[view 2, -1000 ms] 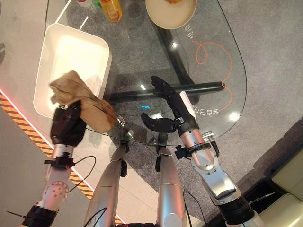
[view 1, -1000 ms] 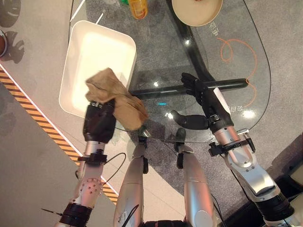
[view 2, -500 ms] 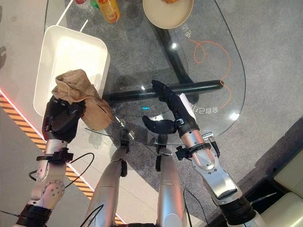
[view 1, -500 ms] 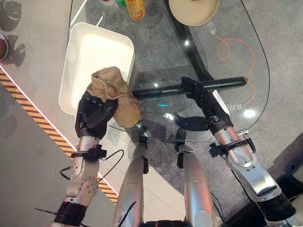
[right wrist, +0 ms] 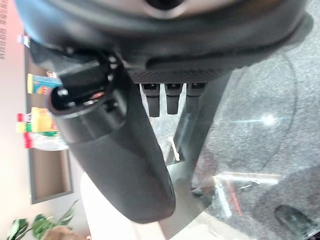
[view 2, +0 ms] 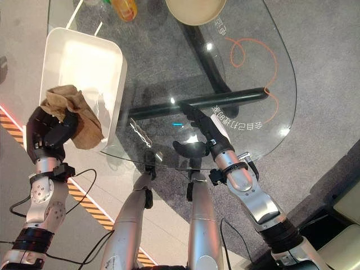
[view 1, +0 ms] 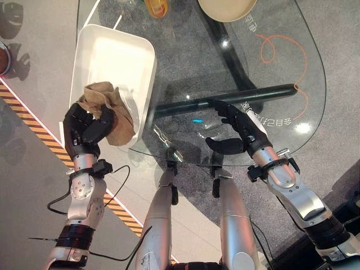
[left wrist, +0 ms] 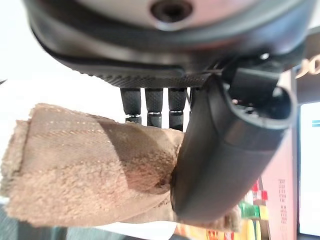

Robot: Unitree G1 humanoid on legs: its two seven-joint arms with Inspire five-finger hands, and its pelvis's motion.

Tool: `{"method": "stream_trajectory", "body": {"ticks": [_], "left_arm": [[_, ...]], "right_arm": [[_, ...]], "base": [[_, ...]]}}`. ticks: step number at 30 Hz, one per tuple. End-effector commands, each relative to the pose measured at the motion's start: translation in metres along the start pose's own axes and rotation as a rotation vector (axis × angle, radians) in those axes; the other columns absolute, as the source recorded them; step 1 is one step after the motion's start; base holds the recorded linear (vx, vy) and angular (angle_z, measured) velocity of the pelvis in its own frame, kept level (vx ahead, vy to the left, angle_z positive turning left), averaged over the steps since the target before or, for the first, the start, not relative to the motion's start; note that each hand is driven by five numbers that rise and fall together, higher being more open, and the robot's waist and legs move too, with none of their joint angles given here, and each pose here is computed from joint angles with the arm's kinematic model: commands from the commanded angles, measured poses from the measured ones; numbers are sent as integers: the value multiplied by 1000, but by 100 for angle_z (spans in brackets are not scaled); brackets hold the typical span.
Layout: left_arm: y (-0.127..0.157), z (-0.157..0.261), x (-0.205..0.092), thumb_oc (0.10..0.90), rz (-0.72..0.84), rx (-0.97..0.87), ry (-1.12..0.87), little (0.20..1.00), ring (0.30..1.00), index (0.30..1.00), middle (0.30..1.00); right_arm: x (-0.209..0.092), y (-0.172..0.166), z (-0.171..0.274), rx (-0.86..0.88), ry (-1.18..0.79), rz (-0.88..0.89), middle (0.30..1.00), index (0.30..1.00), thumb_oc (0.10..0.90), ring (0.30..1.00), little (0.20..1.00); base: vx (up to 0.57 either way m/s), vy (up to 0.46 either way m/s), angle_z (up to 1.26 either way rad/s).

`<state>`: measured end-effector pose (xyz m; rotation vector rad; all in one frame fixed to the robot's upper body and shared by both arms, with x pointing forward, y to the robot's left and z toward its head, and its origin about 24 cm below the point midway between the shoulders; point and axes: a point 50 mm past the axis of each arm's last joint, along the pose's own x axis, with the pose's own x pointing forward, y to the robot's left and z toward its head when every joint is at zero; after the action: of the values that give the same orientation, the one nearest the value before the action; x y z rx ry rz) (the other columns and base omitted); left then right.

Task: Wipe the table with a cloth and put it in the basket.

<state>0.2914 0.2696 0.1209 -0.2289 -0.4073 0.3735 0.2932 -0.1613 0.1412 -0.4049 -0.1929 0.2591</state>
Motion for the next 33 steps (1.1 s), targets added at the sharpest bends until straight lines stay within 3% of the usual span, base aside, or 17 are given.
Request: {"method": "stream_trajectory", "body": {"ticks": [1, 18, 33], "left_arm": [[7, 67, 20, 100, 35, -9, -357, 200, 300, 300, 300], [-14, 67, 52, 100, 61, 199, -341, 200, 300, 300, 300], [-10, 64, 72, 100, 281, 465, -363, 200, 300, 300, 300]], "right_arm": [[3, 7, 34, 17, -151, 36, 900, 900, 800, 900, 900], [24, 11, 39, 9, -80, 96, 900, 900, 800, 900, 900], [35, 7, 41, -10, -41, 93, 900, 900, 800, 900, 900]], "base": [[-3, 58, -1], [5, 66, 0], [21, 62, -1]]}}
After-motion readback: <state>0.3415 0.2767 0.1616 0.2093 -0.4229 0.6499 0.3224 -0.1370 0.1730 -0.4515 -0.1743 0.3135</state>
